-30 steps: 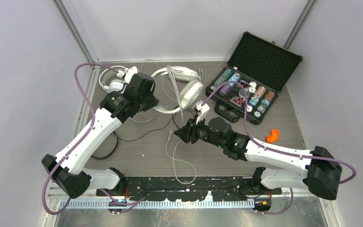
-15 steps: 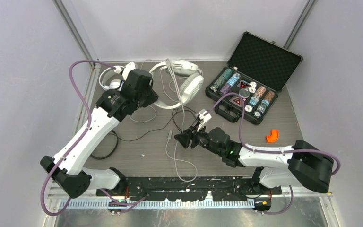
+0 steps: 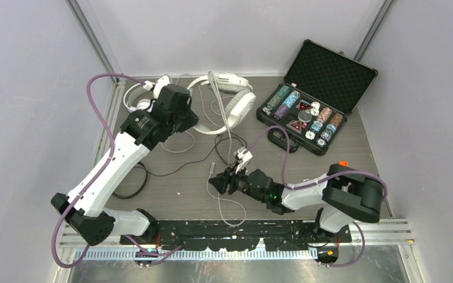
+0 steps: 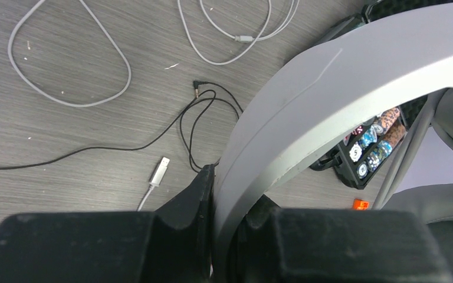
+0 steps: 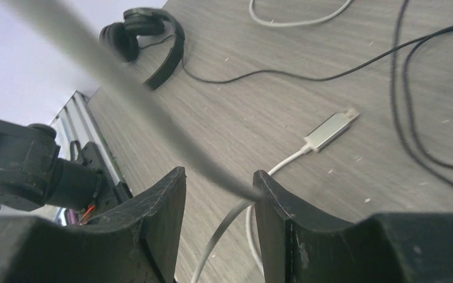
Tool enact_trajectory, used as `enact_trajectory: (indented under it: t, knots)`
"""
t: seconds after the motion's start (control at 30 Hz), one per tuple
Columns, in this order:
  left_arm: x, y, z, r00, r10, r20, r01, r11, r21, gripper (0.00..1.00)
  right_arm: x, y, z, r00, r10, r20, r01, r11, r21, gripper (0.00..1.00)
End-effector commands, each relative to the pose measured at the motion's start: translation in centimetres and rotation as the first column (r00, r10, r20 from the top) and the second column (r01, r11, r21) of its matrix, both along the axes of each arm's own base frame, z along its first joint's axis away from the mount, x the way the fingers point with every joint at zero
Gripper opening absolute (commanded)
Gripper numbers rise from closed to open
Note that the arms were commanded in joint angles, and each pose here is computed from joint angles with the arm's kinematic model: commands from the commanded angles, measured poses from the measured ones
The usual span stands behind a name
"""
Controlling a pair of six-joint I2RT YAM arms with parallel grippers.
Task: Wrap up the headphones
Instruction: Wrap the headphones cable around the headphones.
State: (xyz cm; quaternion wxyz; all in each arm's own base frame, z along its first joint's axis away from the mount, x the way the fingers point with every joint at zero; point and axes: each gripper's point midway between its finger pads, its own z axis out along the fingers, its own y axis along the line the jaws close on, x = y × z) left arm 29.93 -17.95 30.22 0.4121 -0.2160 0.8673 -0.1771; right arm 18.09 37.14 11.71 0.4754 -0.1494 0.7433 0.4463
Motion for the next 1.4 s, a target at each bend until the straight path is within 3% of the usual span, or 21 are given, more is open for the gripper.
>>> enact_trajectory:
  t: [0.0,0.17,0.33,0.4,0.63,0.83,0.9,1.03,1.2,1.37]
  knots:
    - [1.3,-0.9,5.8,0.987,0.033,0.155,-0.010,0.989,-0.149,0.00,-1.2,1.8,1.3,1.000,0.012,-0.006,-0.011,0.992,0.125,0.49]
    - [1.1,-0.7,6.1,0.986,0.033,0.162,-0.009,0.989,-0.148,0.00,-2.0,1.5,-0.1,0.999,-0.006,-0.033,0.011,0.989,0.148,0.42]
    - [0.5,-0.9,6.8,0.986,0.007,0.165,0.022,0.985,-0.172,0.00,-1.4,-0.6,-0.6,0.997,-0.082,-0.014,0.084,0.986,0.142,0.08]
    - [-0.1,-1.5,7.5,0.985,-0.044,0.170,0.078,0.976,-0.204,0.00,-0.8,-1.5,-0.5,0.993,-0.115,0.015,0.112,0.985,0.133,0.01]
    - [-5.1,-4.4,9.5,0.917,-0.318,0.240,0.380,0.879,-0.286,0.00,1.9,-3.8,0.5,0.988,-0.153,0.032,0.149,0.984,0.098,0.00]
    - [-8.1,-3.3,9.4,0.851,-0.465,0.243,0.507,0.847,-0.156,0.00,4.3,-6.2,1.8,0.979,-0.201,0.027,0.196,0.974,0.115,0.00]
    - [-9.2,-3.8,9.0,0.807,-0.542,0.234,0.580,0.803,-0.141,0.00,4.8,-6.6,2.4,0.977,-0.209,0.032,0.204,0.973,0.106,0.00]
    - [-11.8,-5.4,7.9,0.668,-0.708,0.230,0.742,0.658,-0.129,0.00,6.1,-8.5,4.3,0.967,-0.251,0.048,0.245,0.964,0.103,0.00]
    - [-13.3,-5.3,6.2,0.546,-0.819,0.176,0.836,0.548,-0.042,0.00,6.6,-10.7,6.4,0.957,-0.281,0.077,0.278,0.959,0.046,0.00]
    - [-13.2,-4.3,2.8,0.469,-0.881,0.058,0.879,0.472,0.069,0.00,5.3,-11.1,9.2,0.974,-0.216,0.066,0.217,0.976,-0.014,0.00]
